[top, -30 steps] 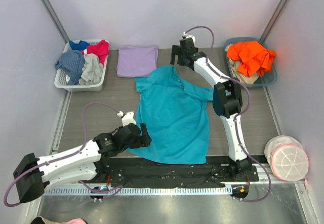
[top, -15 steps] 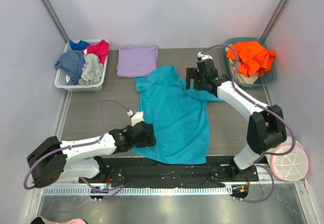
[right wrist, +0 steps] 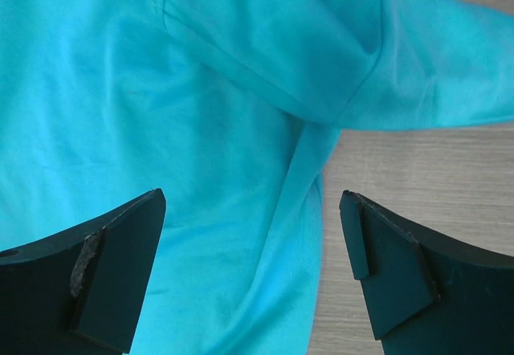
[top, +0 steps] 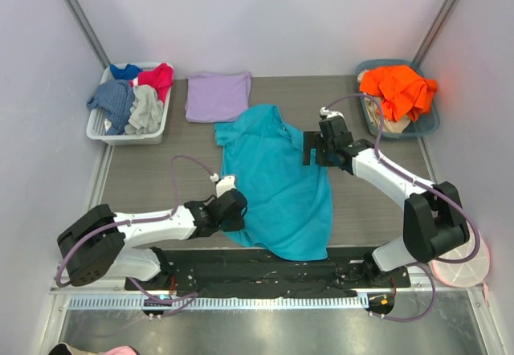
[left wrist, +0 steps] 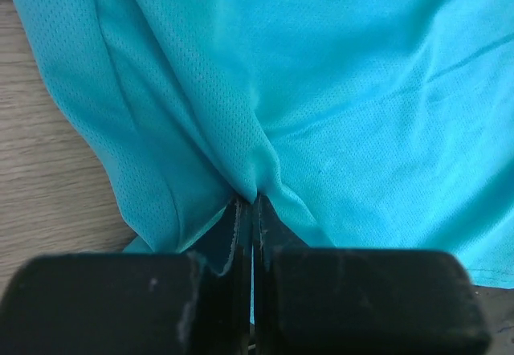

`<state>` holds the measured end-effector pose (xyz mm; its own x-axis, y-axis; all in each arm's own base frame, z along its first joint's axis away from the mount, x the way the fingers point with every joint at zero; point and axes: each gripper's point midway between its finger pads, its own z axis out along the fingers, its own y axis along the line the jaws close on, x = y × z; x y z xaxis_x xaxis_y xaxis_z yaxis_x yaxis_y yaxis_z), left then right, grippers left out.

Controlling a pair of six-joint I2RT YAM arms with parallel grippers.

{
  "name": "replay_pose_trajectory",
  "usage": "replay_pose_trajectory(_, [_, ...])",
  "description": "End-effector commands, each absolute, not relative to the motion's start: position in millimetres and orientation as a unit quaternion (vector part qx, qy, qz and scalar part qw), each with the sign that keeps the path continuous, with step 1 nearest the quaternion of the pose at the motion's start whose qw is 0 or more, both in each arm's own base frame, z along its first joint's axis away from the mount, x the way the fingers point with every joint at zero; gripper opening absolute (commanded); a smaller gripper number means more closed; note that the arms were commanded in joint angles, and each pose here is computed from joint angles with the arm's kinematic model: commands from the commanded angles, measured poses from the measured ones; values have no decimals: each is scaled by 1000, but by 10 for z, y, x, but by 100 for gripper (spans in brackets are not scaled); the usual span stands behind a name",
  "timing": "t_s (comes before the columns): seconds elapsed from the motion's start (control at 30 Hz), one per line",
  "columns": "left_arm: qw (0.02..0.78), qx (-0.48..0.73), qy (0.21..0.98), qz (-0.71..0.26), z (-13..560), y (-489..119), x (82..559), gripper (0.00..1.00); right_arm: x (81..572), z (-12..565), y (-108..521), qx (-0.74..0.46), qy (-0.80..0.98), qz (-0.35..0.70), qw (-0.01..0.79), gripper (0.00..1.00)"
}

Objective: Fold and stack the t-shirts
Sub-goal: Flatten the tshirt out

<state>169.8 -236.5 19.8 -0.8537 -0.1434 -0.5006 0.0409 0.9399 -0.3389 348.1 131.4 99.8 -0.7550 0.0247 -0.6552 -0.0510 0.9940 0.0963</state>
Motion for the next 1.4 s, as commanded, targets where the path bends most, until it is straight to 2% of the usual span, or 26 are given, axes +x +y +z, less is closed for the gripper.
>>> replay_pose_trajectory(0.0, [273,-44,952,-129,224,-2089,1781,0,3482,1226,1268,15,920,57,389,100])
replay_pose_trajectory(0.23, [306,-104,941,-104,511,-1447,2239,0,3354,1241,1158,24,920,43,388,100])
replay_pose_trajectory(0.33, [323,-120,936,-77,687,-1188,2637,0,3266,1214,1107,29,924,38,380,99])
replay_pose_trajectory(0.47, [322,-107,940,-44,768,-1096,3142,0,3111,1208,1076,35,927,43,370,100])
replay_pose_trajectory(0.73, [338,-103,935,-44,960,-1188,4109,0,2862,1108,966,48,933,34,355,100])
replay_pose_trajectory(0.83, [332,-98,937,-51,1005,-1269,4250,0,2852,1050,969,47,935,32,351,100])
replay_pose_trajectory(1.0, [352,-107,927,-67,1100,-1287,4222,0,3002,984,923,54,936,-1,348,99])
replay_pose_trajectory(1.37, [336,-99,935,-52,995,-1195,4046,0,3671,856,866,31,928,-98,359,99])
